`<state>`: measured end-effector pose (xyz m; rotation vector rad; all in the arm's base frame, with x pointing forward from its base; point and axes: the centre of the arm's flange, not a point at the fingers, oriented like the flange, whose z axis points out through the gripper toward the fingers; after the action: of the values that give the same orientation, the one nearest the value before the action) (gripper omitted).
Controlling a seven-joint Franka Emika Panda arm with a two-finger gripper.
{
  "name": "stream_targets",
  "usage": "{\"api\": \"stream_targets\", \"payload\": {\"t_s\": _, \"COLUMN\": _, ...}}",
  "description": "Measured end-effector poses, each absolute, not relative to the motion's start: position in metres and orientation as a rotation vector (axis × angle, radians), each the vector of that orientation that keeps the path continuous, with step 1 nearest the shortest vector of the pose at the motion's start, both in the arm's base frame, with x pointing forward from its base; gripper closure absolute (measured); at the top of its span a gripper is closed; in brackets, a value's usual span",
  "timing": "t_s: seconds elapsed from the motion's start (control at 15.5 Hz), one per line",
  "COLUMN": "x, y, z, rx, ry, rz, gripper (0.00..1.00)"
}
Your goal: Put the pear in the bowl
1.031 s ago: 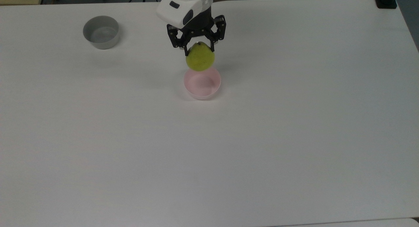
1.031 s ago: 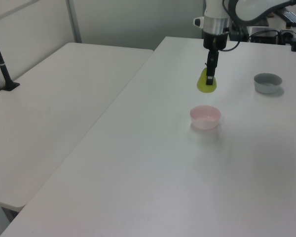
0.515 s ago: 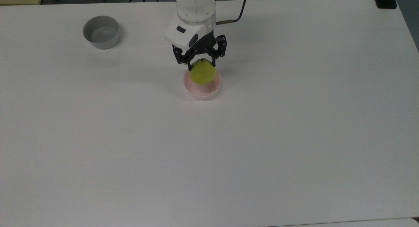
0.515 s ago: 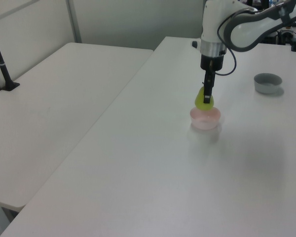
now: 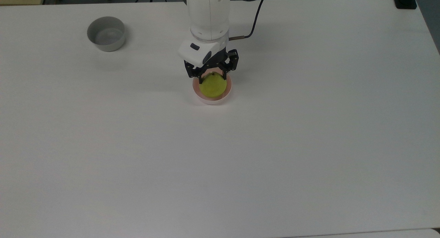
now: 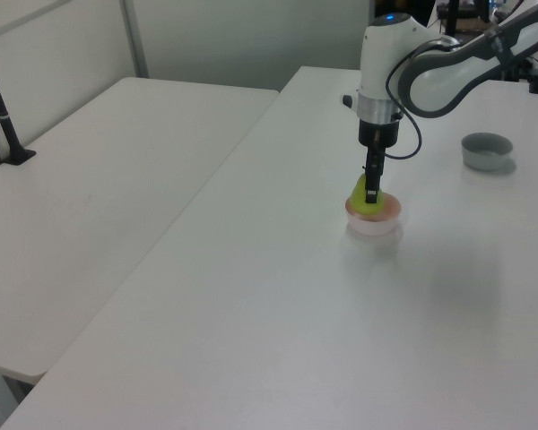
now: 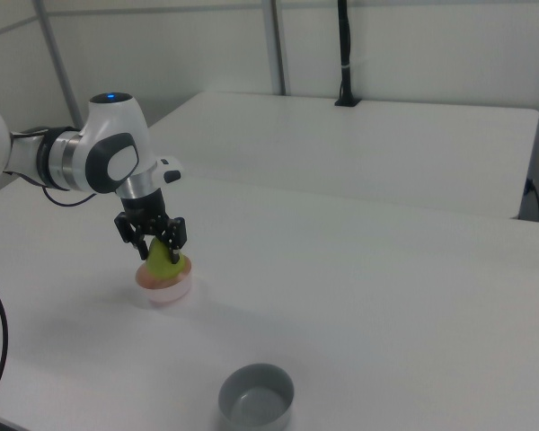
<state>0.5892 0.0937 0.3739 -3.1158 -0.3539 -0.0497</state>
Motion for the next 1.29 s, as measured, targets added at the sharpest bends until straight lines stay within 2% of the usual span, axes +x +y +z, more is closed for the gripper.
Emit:
{"api": "stream_targets", "payload": {"t_s": 0.39, "x": 0.59, "y": 0.096, "z": 0.353, "rx": -3.134, "ry": -0.385, "rz": 0.003, "gripper": 0.3}}
{"api": "stream_targets", "payload": {"t_s": 0.77, "x": 0.591, "y": 0.098, "z": 0.35, "rx": -3.135, "ry": -0.377, "rz": -0.002, "gripper": 0.28}}
{"api": "stream_targets", "payload": {"t_s": 0.84, "x": 0.591, "y": 0.098, "z": 0.35, "rx": -3.137, "ry": -0.362, "rz": -0.002, "gripper": 0.23}}
{"api": "stream_targets", "payload": {"t_s": 0.97, "x": 0.591, "y": 0.098, "z": 0.35, "rx": -3.139, "ry": -0.338, "rz": -0.004, "gripper": 0.04}}
{"api": "stream_targets", "payload": {"t_s": 1.03, "x": 0.591, "y": 0.098, "z": 0.351, "rx": -3.14, "ry": -0.325, "rz": -0.007, "gripper": 0.0}}
{"api": "stream_targets", "payload": {"t_s": 1.29, "x": 0.594, "y": 0.098, "z": 0.365, "rx": -3.145, "ry": -0.238, "rz": -0.038, "gripper": 0.0}}
